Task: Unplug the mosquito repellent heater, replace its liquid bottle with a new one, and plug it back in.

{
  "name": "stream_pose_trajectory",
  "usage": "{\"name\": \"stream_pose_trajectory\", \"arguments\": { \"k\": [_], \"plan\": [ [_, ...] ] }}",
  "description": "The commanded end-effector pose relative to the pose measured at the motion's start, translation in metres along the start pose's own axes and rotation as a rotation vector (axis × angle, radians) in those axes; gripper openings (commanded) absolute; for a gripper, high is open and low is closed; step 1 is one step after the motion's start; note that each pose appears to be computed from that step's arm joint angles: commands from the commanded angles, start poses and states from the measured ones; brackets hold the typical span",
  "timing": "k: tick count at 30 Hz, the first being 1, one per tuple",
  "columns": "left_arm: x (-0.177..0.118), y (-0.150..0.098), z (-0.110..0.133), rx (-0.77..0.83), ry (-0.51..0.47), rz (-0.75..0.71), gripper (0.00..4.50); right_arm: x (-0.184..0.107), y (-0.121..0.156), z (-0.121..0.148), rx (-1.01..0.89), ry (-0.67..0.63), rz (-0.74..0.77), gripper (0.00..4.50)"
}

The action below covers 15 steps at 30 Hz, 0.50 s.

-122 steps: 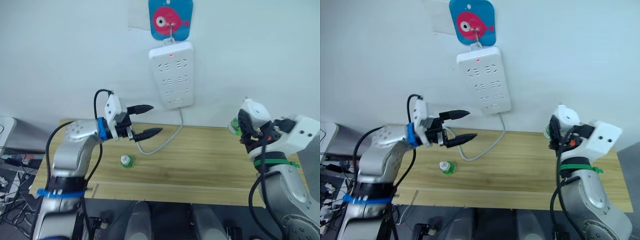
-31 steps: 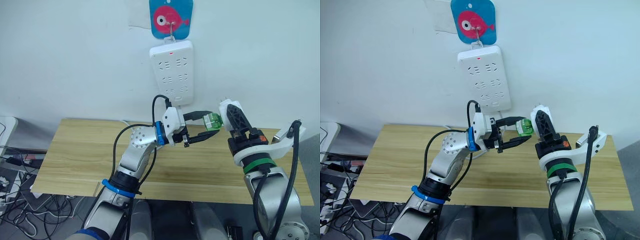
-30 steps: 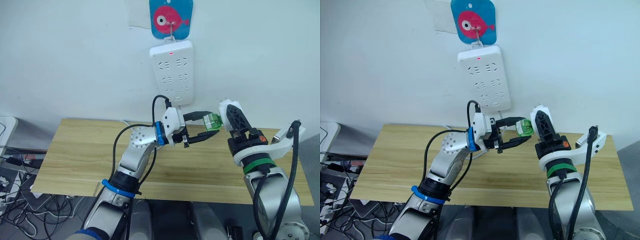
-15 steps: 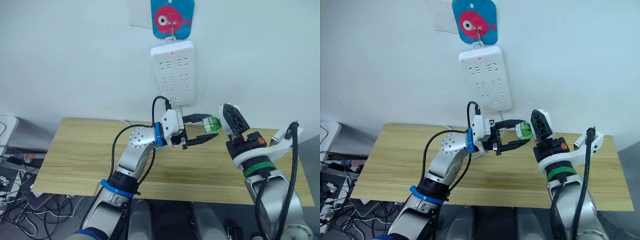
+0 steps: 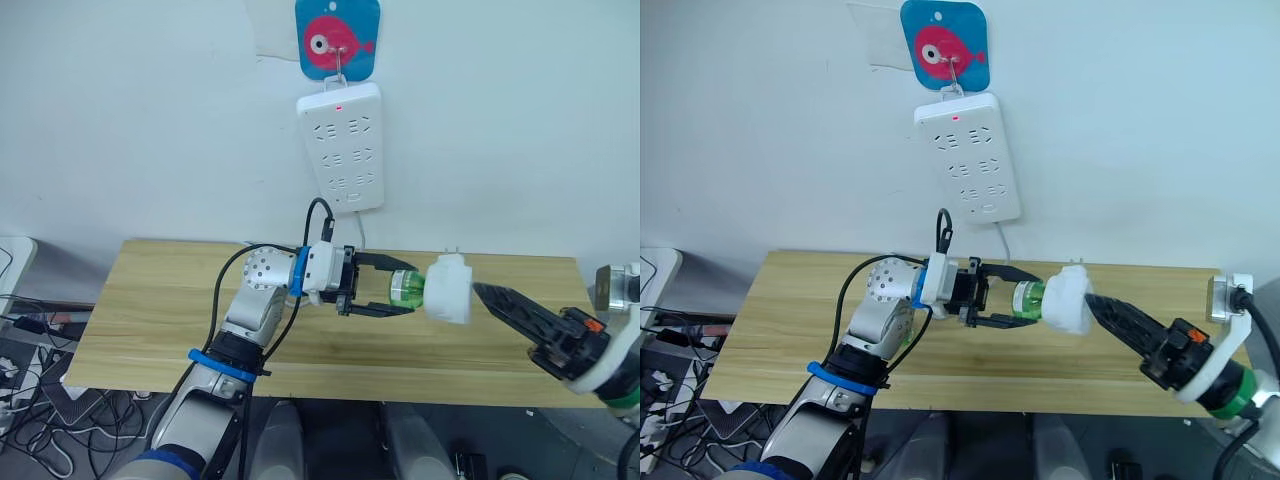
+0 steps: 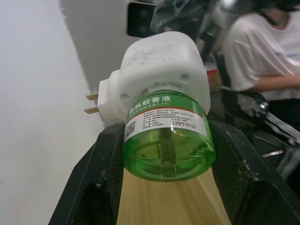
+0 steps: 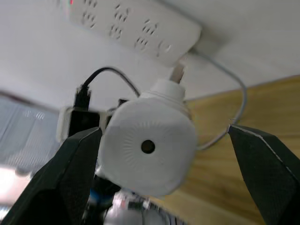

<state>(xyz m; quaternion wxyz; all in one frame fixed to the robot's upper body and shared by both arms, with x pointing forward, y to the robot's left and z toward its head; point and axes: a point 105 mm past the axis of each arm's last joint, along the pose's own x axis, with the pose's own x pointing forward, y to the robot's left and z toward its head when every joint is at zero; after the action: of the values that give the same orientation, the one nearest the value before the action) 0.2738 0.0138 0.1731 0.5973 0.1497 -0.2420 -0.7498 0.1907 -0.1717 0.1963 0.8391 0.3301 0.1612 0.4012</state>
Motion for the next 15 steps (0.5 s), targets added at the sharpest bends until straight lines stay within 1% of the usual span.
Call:
{"name": "stream_pose_trajectory", "arguments": {
  "k": [1, 3, 5, 15],
  "plan": [
    [0.005, 0.003, 0.005, 0.064, -0.013, -0.029, 2.26, -0.006, 0.011, 0.001, 0.005, 0.121, 0.120, 4.46],
    [0.008, 0.006, 0.004, 0.082, -0.013, -0.020, 2.26, -0.005, 0.013, -0.001, 0.010, 0.173, 0.147, 4.46],
    [0.009, 0.008, 0.005, 0.094, -0.016, -0.014, 2.26, -0.004, 0.013, -0.003, 0.017, 0.198, 0.154, 4.46],
    [0.016, 0.004, 0.008, 0.148, -0.030, -0.036, 2.26, 0.006, 0.001, 0.003, 0.034, 0.170, 0.125, 4.46]
  ]
}}
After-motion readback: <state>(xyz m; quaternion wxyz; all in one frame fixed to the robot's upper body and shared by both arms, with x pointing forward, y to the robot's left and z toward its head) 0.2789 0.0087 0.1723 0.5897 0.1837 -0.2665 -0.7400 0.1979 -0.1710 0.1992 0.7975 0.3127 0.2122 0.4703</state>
